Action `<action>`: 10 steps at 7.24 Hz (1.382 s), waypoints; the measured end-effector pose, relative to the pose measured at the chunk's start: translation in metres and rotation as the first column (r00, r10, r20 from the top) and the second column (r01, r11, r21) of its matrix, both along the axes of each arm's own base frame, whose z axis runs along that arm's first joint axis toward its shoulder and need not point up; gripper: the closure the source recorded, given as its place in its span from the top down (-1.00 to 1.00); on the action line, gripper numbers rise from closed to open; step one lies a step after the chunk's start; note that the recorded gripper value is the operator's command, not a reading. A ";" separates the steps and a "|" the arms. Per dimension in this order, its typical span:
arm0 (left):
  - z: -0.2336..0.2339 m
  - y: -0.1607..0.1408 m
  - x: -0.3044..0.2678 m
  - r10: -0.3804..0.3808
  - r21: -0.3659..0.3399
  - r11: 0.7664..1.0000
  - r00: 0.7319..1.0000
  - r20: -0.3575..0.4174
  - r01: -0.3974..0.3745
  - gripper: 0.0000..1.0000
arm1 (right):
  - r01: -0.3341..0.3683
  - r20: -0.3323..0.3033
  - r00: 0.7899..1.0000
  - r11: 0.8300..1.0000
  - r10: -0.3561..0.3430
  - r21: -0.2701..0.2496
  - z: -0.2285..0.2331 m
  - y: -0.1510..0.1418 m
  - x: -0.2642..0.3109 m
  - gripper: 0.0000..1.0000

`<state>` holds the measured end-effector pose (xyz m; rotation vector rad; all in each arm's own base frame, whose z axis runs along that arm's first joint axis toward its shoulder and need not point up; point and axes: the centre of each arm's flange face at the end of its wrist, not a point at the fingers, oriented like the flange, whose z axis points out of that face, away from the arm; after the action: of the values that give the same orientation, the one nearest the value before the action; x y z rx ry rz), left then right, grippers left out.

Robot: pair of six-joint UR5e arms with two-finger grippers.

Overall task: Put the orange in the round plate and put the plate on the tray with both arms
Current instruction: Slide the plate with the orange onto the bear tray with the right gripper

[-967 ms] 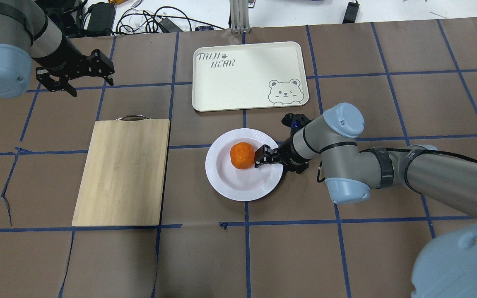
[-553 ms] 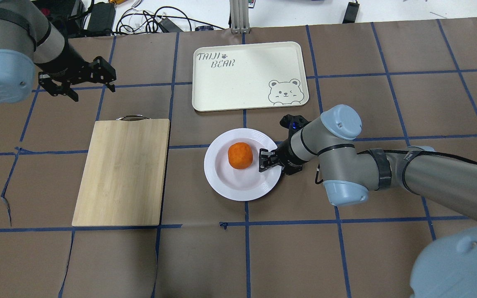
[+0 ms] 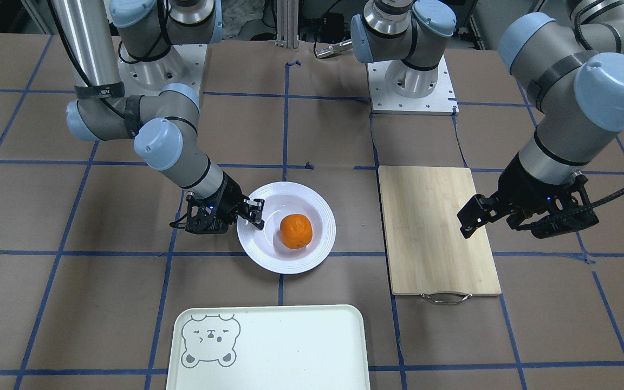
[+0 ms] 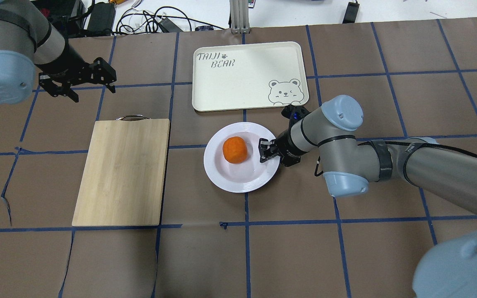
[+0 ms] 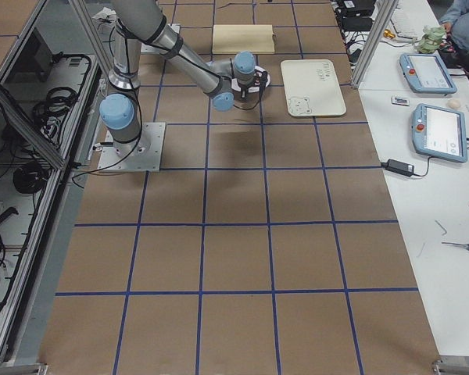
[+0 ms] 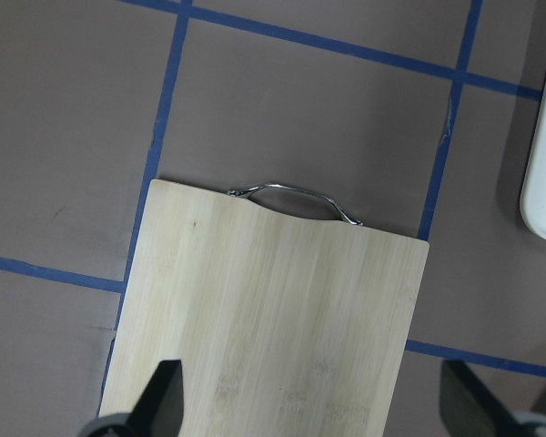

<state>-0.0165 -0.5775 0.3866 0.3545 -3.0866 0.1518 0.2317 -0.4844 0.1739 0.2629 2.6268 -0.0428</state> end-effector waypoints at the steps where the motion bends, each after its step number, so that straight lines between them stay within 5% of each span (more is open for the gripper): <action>1: 0.000 0.000 0.000 0.000 -0.001 1.000 1.000 0.000 0.000 1.00 | 0.013 0.007 1.000 1.000 -0.013 -0.005 0.007 -0.009 -0.001 -0.87; 4: 0.006 0.001 0.002 0.004 -0.014 1.000 1.000 0.000 -0.004 1.00 | 0.041 0.065 0.997 0.999 -0.040 -0.010 0.020 -0.026 -0.010 -0.88; 6: 0.019 0.006 0.001 0.004 -0.036 0.999 1.000 0.008 -0.004 1.00 | 0.059 0.090 0.994 0.996 -0.053 -0.067 0.043 -0.055 -0.015 -0.88; 10: 0.045 0.019 -0.009 -0.060 -0.081 0.995 0.998 0.022 0.062 1.00 | 0.126 0.117 0.987 0.978 -0.107 -0.165 0.053 -0.203 -0.011 -0.88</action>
<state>-0.0257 -0.5588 0.4317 0.2568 -3.0949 0.2802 0.2207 -0.6873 0.2268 0.3482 2.4793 -0.2864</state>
